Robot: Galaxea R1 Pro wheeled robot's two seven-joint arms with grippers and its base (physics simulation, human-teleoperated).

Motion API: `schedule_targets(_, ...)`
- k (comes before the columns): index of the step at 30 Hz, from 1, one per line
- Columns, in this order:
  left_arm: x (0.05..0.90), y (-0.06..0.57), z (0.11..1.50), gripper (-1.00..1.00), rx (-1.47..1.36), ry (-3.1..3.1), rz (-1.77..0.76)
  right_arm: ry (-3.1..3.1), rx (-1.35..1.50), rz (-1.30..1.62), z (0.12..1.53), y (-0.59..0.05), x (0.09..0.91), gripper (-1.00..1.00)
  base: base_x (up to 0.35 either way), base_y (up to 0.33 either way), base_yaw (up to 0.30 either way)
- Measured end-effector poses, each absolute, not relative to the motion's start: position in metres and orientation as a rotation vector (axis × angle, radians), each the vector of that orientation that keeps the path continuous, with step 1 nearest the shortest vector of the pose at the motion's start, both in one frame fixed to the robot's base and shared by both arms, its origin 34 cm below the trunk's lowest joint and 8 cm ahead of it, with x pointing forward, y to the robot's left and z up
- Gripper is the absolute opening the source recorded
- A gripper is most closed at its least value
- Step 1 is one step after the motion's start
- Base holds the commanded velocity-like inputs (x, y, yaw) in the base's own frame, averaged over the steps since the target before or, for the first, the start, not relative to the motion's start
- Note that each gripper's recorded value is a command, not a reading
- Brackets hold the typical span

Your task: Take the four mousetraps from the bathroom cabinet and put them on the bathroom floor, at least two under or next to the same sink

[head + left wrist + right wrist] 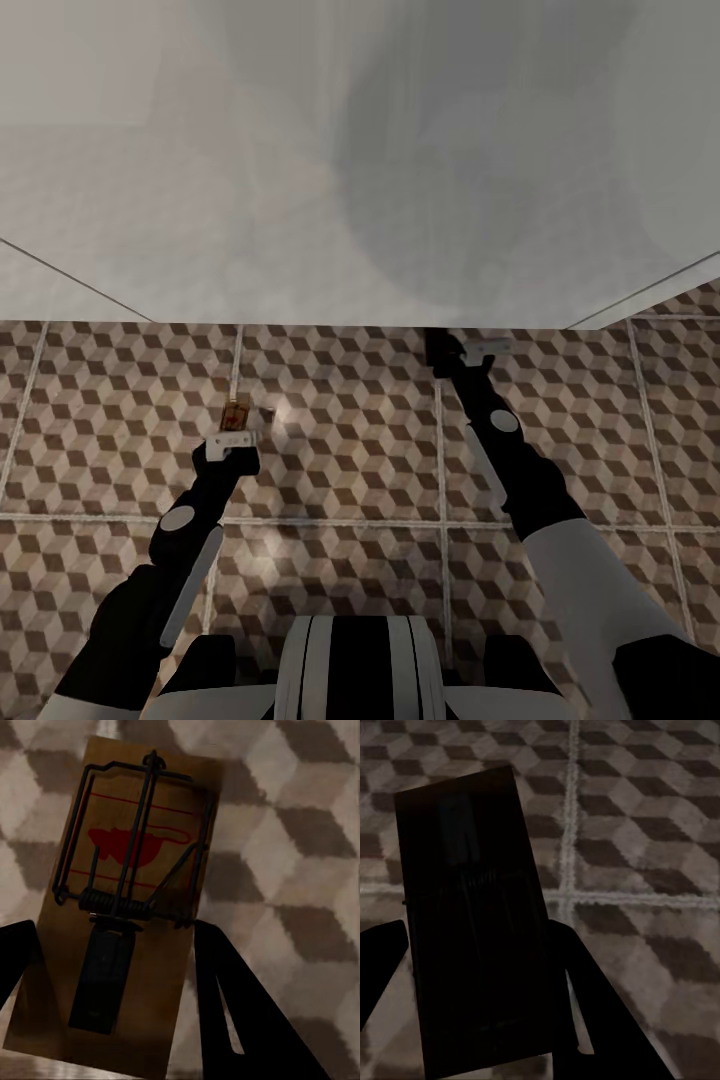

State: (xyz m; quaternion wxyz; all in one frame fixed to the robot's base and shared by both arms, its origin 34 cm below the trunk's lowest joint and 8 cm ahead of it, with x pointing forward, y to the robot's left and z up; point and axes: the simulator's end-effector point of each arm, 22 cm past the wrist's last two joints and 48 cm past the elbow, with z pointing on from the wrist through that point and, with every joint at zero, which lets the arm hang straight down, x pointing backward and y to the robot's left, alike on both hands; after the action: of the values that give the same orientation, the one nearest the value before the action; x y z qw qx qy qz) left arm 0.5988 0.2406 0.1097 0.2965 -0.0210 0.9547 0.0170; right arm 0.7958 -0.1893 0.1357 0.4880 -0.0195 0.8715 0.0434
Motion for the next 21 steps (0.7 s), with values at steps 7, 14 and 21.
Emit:
schedule_targets(7,0.547,0.227,0.062,-1.0,-0.082,2.693,0.043,2.11,-0.063,0.136,0.138,-0.182,0.796,-1.0,0.0,0.0,0.0)
schedule_targets(14,0.581,0.223,0.058,-1.0,-0.085,2.664,0.041,2.076,-0.062,0.14,0.144,-0.18,0.8,-1.0,0.0,0.0,0.0)
schedule_targets(21,0.639,0.223,0.074,-1.0,-0.086,2.576,0.037,2.074,-0.064,0.143,0.144,-0.179,0.799,-1.0,0.0,0.0,0.0)
